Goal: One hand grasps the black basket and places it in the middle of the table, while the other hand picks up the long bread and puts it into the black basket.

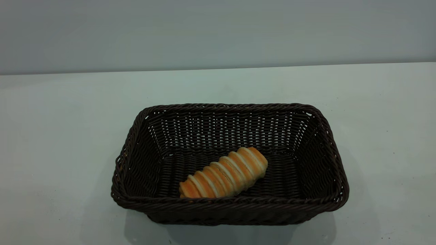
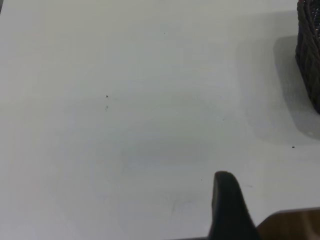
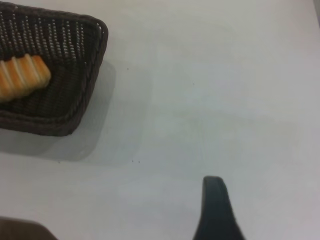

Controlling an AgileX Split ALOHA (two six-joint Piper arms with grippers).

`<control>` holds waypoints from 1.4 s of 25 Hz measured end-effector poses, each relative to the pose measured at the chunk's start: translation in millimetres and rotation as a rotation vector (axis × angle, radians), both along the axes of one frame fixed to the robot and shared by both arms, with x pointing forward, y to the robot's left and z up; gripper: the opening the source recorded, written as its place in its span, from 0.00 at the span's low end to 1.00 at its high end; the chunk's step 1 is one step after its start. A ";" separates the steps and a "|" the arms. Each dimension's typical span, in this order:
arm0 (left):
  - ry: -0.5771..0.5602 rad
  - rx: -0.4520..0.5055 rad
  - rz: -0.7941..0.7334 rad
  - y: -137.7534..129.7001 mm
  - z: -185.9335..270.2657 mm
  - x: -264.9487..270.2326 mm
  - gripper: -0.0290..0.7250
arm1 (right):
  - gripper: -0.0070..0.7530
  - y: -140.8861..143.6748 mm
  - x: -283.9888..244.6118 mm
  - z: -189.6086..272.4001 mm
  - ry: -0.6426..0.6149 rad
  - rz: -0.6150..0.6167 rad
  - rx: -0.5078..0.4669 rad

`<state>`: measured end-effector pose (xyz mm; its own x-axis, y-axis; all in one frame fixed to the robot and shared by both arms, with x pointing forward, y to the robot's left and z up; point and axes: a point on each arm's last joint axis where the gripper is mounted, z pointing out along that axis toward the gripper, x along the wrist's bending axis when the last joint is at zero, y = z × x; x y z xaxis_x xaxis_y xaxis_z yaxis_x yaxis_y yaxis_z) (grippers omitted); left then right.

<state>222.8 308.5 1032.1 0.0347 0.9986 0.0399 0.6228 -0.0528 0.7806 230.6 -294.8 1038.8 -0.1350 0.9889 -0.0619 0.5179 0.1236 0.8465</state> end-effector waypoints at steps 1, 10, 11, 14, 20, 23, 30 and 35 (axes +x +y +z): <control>0.000 0.000 0.000 0.0 0.0 0.0 0.66 | 0.70 0.0 0.0 0.0 0.000 0.000 0.000; 0.003 -0.027 -0.063 -6.0 -0.2 -0.3 0.66 | 0.70 0.1 0.0 0.0 0.000 0.000 0.001; 0.004 -0.027 -0.073 -6.8 -0.2 -0.4 0.66 | 0.70 0.1 0.0 0.0 0.000 0.000 0.001; 0.004 -0.027 -0.082 -7.4 -0.2 -0.5 0.66 | 0.70 0.1 0.0 0.0 0.000 0.000 0.001; 0.003 -0.026 -0.085 -7.5 -0.2 -0.5 0.66 | 0.70 0.1 0.0 0.0 0.000 0.000 0.001; 0.003 -0.026 -0.085 -7.5 -0.2 -0.5 0.66 | 0.70 0.1 0.0 0.0 0.000 0.000 0.001; 0.003 -0.026 -0.085 -7.5 -0.2 -0.5 0.66 | 0.70 0.1 0.0 0.0 0.000 0.000 0.001; 0.003 -0.025 -0.086 -7.5 -0.2 -0.5 0.66 | 0.70 0.1 0.0 0.0 0.000 0.000 0.001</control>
